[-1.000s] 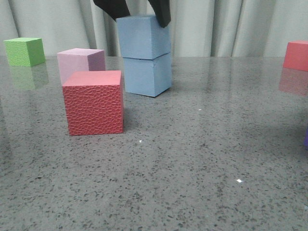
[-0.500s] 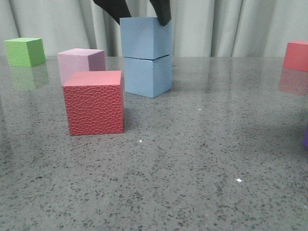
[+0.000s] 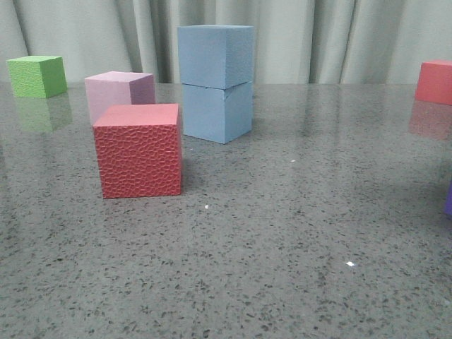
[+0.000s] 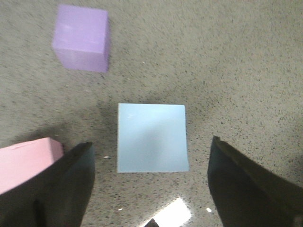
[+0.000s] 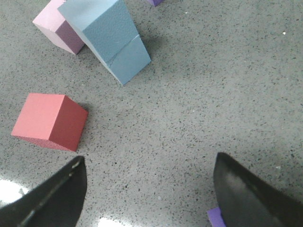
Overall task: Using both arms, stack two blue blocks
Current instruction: 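Raise the left gripper away from the stacked cubes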
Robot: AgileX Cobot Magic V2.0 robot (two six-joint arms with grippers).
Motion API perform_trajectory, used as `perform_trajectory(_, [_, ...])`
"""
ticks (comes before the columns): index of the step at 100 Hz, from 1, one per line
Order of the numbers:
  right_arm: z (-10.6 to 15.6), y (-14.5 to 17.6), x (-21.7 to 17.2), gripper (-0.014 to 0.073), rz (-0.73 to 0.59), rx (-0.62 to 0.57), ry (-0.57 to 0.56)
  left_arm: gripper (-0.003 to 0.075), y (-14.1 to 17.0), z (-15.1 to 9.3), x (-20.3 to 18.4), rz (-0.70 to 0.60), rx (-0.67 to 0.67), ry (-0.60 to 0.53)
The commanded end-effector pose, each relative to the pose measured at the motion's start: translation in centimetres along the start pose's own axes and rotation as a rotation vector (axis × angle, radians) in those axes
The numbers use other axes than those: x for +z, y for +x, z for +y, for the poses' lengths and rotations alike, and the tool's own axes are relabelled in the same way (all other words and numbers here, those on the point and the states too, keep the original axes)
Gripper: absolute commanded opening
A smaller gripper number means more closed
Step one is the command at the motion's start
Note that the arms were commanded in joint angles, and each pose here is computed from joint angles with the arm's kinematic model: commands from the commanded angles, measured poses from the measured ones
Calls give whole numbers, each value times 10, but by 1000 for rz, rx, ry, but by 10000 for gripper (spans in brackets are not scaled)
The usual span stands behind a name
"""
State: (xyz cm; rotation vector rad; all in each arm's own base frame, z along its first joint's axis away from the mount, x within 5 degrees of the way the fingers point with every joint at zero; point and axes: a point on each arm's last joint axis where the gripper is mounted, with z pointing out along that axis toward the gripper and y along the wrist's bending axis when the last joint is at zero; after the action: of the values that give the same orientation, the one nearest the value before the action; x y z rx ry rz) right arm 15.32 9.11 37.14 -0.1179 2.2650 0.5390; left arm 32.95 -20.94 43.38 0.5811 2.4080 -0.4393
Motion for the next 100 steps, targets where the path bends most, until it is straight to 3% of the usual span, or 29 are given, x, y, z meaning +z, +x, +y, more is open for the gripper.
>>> perform_trajectory(1, [3, -12, -14, 559, -122, -32, -29, 444, 2, -8, -52, -104, 1, -1])
perform_trajectory(23, [-2, -3, -25, 559, -197, -54, -41, 428, 31, -2, -88, -178, -4, -66])
perform_trajectory(52, [-19, 22, -43, 532, -299, -125, -18, 427, 107, 8, -132, -337, -19, -98])
perform_trajectory(70, [-29, 40, -50, 281, -334, -162, 2, 355, 158, 12, -152, -460, -1, -97])
perform_trajectory(88, [-38, 58, -58, -22, -366, -163, -8, 193, 212, 17, -166, -571, 13, -88])
perform_trajectory(93, [-40, 63, -60, -76, -378, -164, -11, 141, 225, 18, -168, -588, 18, -91])
perform_trajectory(100, [-43, 68, -64, -67, -406, -173, -14, 66, 242, 20, -168, -604, 20, -90])
